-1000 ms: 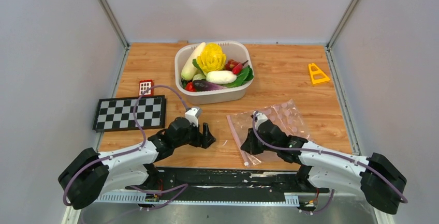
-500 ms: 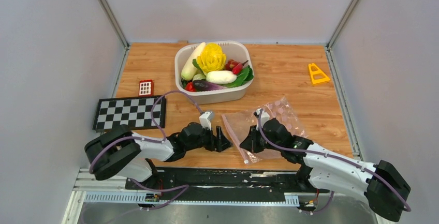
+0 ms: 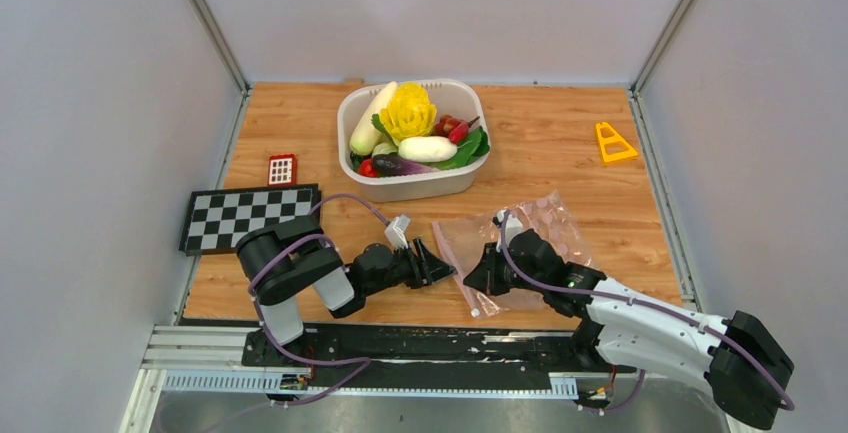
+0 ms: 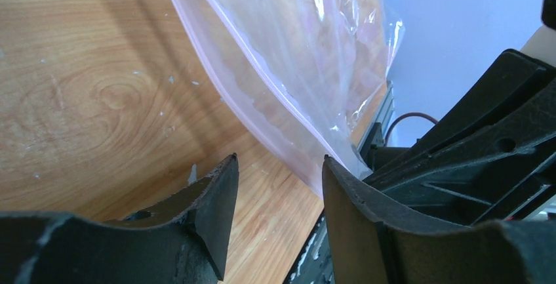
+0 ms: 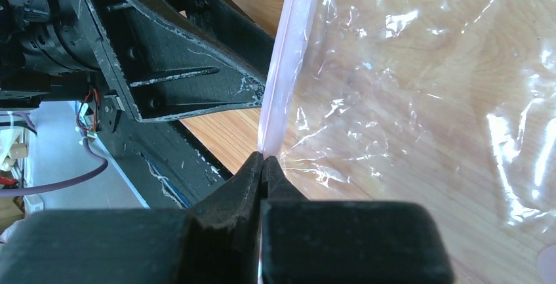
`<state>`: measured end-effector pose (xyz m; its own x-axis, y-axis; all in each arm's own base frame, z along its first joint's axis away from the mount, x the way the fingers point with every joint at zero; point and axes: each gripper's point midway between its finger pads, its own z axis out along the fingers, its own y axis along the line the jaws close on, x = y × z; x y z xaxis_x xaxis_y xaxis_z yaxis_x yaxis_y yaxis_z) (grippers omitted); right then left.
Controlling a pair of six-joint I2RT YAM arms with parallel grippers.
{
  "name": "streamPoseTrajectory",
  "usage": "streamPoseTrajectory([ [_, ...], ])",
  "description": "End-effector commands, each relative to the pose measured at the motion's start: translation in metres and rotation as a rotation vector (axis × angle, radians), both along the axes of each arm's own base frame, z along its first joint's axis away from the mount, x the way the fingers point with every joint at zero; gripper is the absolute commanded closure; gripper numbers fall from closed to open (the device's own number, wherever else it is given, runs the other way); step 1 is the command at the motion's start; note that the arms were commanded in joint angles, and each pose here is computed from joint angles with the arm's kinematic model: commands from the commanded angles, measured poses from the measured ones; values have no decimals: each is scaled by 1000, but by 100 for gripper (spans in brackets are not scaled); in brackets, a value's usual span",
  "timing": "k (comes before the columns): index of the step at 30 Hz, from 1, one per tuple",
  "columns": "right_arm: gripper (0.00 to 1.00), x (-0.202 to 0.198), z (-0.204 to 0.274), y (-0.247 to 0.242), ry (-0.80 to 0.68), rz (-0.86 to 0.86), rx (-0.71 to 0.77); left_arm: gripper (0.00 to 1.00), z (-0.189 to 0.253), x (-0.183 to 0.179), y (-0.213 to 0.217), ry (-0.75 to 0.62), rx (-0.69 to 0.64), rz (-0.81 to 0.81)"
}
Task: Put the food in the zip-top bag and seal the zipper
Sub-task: Pick up the zipper food storage bag at the center of the board.
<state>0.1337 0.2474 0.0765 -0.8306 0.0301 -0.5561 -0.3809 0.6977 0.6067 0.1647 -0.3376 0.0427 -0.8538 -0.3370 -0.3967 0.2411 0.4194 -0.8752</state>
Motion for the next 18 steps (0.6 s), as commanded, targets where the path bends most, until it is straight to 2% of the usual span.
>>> streamPoseTrajectory([
  [1, 100, 8, 12, 4, -29, -34, 53, 43, 22, 7, -3, -46, -69, 38],
  [6, 100, 8, 14, 6, -32, -30, 59, 43, 20, 7, -4, -68, 0, 28],
  [11, 100, 10, 20, 6, -43, -37, 81, 56, 20, 5, -15, -68, 2, 9],
  [18, 100, 10, 28, 11, -50, -32, 118, 69, 18, 6, -18, -68, 13, 17],
])
